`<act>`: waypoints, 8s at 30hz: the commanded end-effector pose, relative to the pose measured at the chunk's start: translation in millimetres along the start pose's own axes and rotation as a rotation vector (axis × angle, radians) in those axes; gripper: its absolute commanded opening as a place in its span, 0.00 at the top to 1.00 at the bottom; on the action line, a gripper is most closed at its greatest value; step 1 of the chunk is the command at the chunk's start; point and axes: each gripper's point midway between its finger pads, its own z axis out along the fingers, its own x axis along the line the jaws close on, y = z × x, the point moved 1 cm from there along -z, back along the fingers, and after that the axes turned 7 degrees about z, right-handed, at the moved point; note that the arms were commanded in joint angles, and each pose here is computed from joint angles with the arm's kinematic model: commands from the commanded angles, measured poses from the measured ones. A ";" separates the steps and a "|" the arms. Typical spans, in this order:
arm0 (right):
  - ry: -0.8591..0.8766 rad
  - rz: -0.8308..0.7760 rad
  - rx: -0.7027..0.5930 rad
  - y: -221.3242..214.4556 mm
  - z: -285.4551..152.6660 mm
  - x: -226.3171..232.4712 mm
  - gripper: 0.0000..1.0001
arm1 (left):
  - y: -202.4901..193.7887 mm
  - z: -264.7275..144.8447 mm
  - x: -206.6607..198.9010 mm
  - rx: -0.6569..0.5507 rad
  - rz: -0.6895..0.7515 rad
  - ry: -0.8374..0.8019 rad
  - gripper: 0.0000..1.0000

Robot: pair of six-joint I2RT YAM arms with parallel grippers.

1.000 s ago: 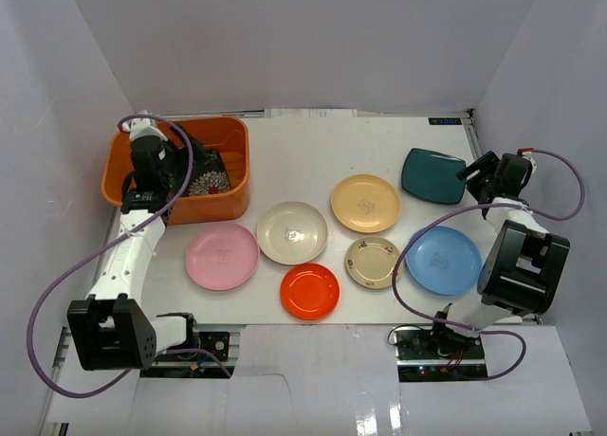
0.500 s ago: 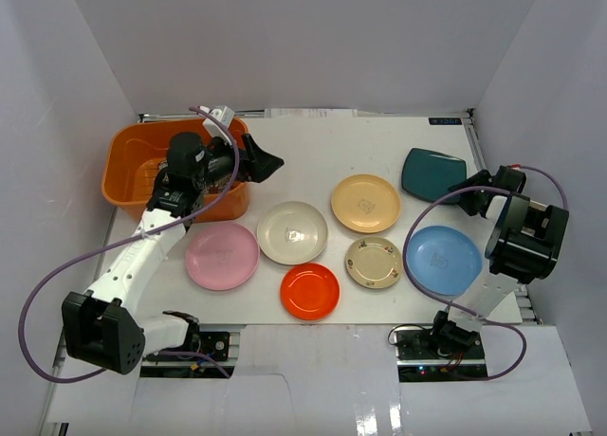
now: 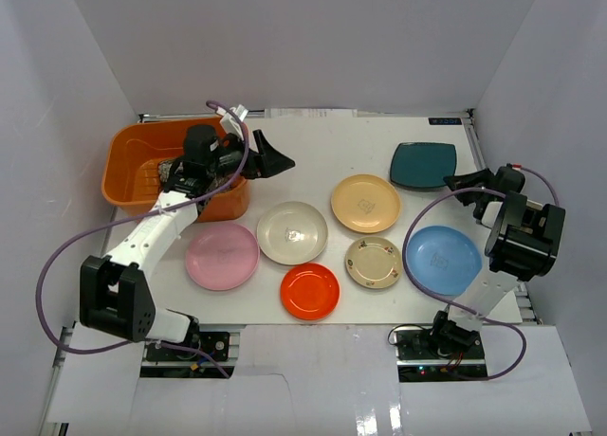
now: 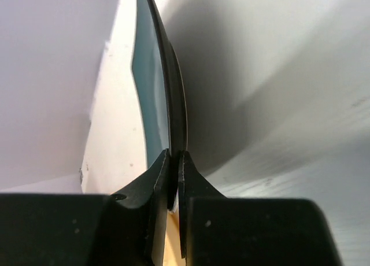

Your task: Place the plates into the plastic bin on the countertop

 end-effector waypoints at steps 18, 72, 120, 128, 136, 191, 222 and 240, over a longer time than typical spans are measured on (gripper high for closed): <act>0.779 -0.243 0.443 -180.7 -103.4 255.5 0.92 | 15.5 68.5 14.0 0.054 -0.084 -0.032 0.04; 0.639 -0.609 0.606 -283.2 -169.5 139.8 0.13 | 59.7 -182.1 248.3 0.003 -0.433 0.644 1.00; -0.139 -0.936 0.177 -181.5 -74.9 65.0 0.29 | 25.0 -183.7 265.5 -0.028 -0.080 1.403 0.02; -0.244 -0.893 0.095 -149.0 -79.8 57.1 0.30 | 114.1 -142.3 132.5 -0.362 0.130 1.016 0.02; -0.367 -0.830 0.007 -134.5 -125.5 22.2 0.65 | -3.0 -16.4 -10.6 -0.067 0.264 0.534 0.15; 1.252 -1.351 0.325 -486.8 -130.7 457.7 0.92 | 107.9 -238.8 -96.4 -0.787 0.235 0.654 0.05; 1.347 -1.051 0.102 -547.7 -151.6 476.2 0.35 | 81.5 -194.5 -83.5 -0.616 0.275 0.661 0.06; 0.075 -0.729 0.011 -185.1 -97.0 95.3 0.45 | -157.5 -105.9 -10.2 0.279 -0.061 0.743 0.18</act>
